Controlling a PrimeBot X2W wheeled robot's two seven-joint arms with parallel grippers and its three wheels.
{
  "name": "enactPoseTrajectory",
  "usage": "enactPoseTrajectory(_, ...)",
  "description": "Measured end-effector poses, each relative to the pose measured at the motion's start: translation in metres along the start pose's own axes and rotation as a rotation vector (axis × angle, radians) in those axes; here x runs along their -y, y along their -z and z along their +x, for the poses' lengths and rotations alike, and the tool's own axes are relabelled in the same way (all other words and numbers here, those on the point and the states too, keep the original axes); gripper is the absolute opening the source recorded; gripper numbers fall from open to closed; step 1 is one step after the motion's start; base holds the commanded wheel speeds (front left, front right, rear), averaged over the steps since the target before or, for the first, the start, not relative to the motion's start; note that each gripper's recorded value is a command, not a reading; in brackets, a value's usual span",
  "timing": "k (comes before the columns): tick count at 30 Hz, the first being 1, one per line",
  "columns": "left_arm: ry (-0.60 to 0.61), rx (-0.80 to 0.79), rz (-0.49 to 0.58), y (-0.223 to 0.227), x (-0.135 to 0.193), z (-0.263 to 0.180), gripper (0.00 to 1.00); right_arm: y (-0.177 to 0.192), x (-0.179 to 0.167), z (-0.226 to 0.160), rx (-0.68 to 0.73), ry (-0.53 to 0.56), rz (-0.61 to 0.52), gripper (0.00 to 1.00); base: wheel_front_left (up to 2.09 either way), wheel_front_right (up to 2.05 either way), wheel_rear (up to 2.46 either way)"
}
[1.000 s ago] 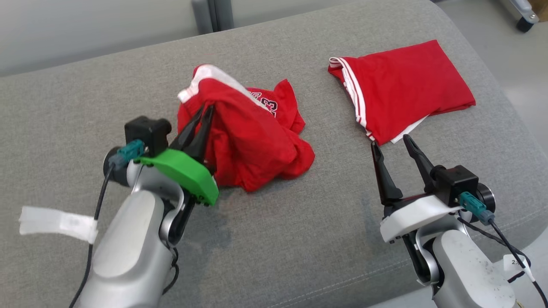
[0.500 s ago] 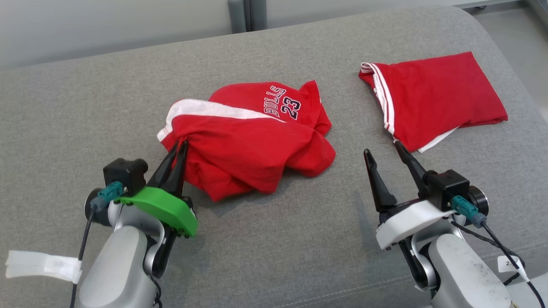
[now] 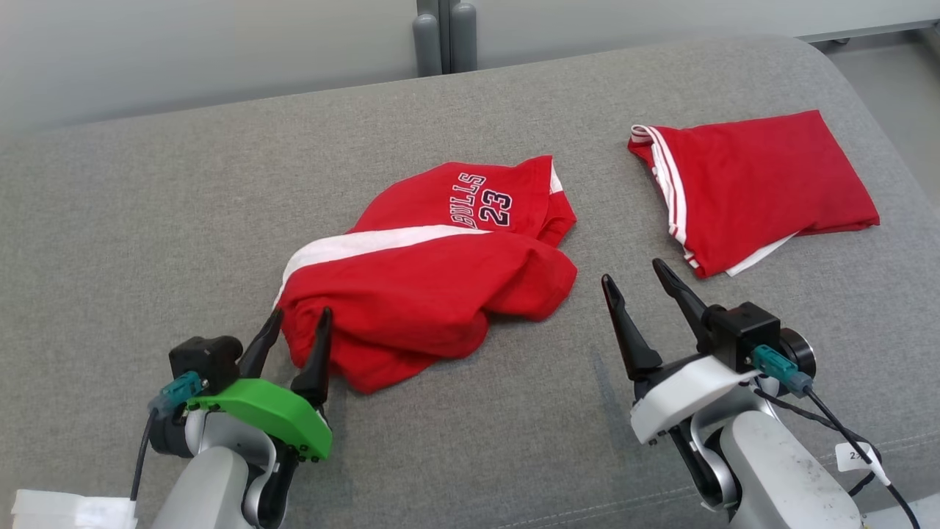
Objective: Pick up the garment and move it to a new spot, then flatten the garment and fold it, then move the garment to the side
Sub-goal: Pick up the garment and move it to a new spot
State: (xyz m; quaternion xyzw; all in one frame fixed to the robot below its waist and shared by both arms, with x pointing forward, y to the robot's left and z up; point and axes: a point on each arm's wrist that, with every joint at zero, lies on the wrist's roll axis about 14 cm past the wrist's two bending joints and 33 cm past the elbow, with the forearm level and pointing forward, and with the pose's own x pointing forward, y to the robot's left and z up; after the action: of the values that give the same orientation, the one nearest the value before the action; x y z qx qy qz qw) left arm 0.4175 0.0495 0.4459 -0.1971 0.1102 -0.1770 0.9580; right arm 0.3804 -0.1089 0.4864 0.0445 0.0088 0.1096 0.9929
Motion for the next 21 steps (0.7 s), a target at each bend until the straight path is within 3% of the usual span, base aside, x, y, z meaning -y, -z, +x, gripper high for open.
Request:
enactPoseTrajectory(12,-0.081,0.044,-0.078,-0.007,-0.02,-0.008,1.0,-0.002,0.002,-0.002,0.004,0.007,-0.003,1.0,0.0,0.0,0.0)
enactPoseTrajectory(21,-0.038,0.08,-0.065,-0.021,-0.006,0.002,1.0,0.0,0.003,-0.003,-0.003,0.009,-0.004,1.0,0.0,0.0,0.0)
